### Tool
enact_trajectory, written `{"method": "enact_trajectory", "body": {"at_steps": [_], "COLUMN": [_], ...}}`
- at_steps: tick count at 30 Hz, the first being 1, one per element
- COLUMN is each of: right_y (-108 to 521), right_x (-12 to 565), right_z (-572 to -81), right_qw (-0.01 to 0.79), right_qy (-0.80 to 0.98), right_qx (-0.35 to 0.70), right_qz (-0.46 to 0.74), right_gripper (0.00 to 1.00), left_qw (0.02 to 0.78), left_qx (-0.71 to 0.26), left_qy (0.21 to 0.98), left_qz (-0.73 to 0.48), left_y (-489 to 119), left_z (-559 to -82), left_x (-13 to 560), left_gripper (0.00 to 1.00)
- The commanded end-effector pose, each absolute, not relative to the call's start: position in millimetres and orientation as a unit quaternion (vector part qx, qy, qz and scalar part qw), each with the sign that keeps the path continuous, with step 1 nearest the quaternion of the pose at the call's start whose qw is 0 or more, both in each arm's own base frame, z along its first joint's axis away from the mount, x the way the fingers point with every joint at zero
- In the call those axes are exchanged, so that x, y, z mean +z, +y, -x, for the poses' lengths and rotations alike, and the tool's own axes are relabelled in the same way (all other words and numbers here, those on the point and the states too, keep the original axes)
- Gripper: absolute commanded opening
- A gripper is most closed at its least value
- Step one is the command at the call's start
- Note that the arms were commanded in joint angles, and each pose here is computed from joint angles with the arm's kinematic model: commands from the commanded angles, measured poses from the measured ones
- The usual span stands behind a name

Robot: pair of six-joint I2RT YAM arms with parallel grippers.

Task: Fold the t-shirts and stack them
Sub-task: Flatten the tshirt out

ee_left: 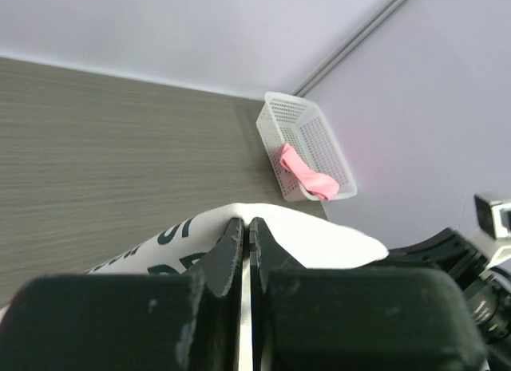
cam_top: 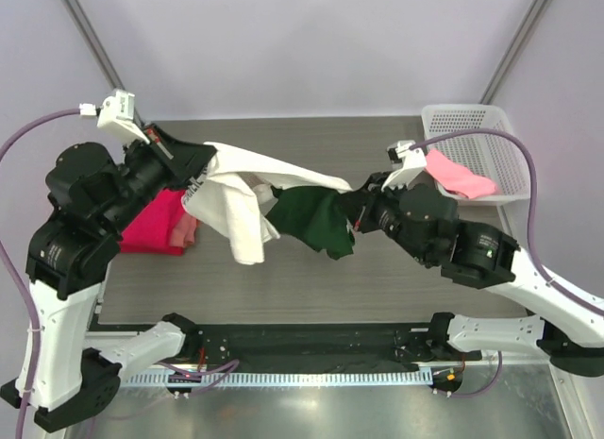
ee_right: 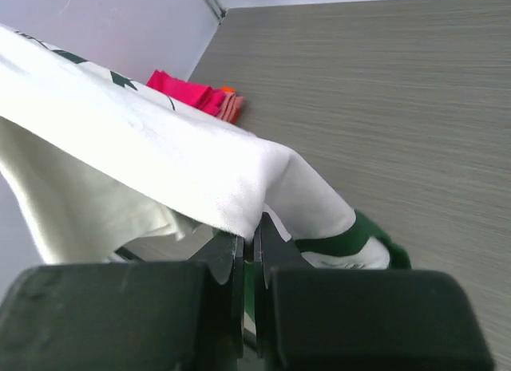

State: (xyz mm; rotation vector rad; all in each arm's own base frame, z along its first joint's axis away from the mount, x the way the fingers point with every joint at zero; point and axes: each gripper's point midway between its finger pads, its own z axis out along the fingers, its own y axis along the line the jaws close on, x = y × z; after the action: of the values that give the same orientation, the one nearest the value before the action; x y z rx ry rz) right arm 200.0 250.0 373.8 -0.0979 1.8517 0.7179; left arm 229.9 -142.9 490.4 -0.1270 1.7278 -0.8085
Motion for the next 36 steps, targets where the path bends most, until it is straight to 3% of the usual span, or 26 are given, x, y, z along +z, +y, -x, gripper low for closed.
{"method": "enact_trajectory", "body": {"at_steps": [1, 8, 9, 10, 11, 12, 16, 17, 19, 27, 32, 36], "right_y": [226.6, 211.5, 216.7, 210.8, 204.9, 187.1, 181.7, 181.8, 178.2, 196.7, 206.6, 202.5], "right_x": [329.1, 248.3, 235.4, 227.2, 200.4, 190.1, 171.3, 180.9, 169.7, 150.3, 112.1, 87.0], "right_z": [-205.1, -289.5, -293.7, -307.3, -323.9, -337.9, -336.6, -334.8, -321.4, -283.4, -258.1, -252.4], "right_qw": [0.499, 0.364, 0.332, 0.323, 0.296, 0.296, 0.297, 0.320, 0.323, 0.337, 0.301, 0.291], "right_qy": [0.839, 0.897, 0.903, 0.909, 0.925, 0.933, 0.936, 0.927, 0.927, 0.912, 0.929, 0.940], "right_qx": [0.197, 0.241, 0.263, 0.256, 0.233, 0.202, 0.186, 0.192, 0.186, 0.227, 0.214, 0.175], "right_qz": [0.095, 0.072, 0.077, 0.064, 0.044, 0.013, 0.024, 0.032, 0.040, 0.056, 0.038, 0.010], "right_gripper": [0.01, 0.02, 0.10, 0.27, 0.66, 0.73, 0.78, 0.92, 1.00, 0.97, 0.60, 0.48], "left_qw": [0.565, 0.460, 0.439, 0.422, 0.411, 0.387, 0.392, 0.403, 0.415, 0.407, 0.398, 0.385], "left_qx": [-0.268, -0.226, -0.222, -0.223, -0.239, -0.226, -0.226, -0.207, -0.204, -0.254, -0.247, -0.234], "left_qy": [0.776, 0.854, 0.865, 0.872, 0.873, 0.886, 0.884, 0.883, 0.878, 0.869, 0.876, 0.887], "left_qz": [0.079, 0.092, 0.099, 0.104, 0.109, 0.121, 0.120, 0.123, 0.124, 0.116, 0.110, 0.100], "left_y": [-130.5, -162.2, -161.5, -164.5, -172.3, -172.9, -175.1, -167.6, -164.1, -181.0, -178.0, -174.8], "left_z": [-259.3, -340.7, -349.8, -358.5, -366.0, -372.3, -372.9, -373.7, -366.7, -332.7, -322.8, -315.2], "left_x": [456.4, 343.2, 319.2, 302.1, 292.5, 263.2, 242.4, 236.7, 242.6, 199.4, 170.6, 150.0], "left_gripper": [0.00, 0.00, 0.00, 0.09, 0.34, 0.82, 0.90, 0.90, 0.91, 0.92, 0.91, 0.87]}}
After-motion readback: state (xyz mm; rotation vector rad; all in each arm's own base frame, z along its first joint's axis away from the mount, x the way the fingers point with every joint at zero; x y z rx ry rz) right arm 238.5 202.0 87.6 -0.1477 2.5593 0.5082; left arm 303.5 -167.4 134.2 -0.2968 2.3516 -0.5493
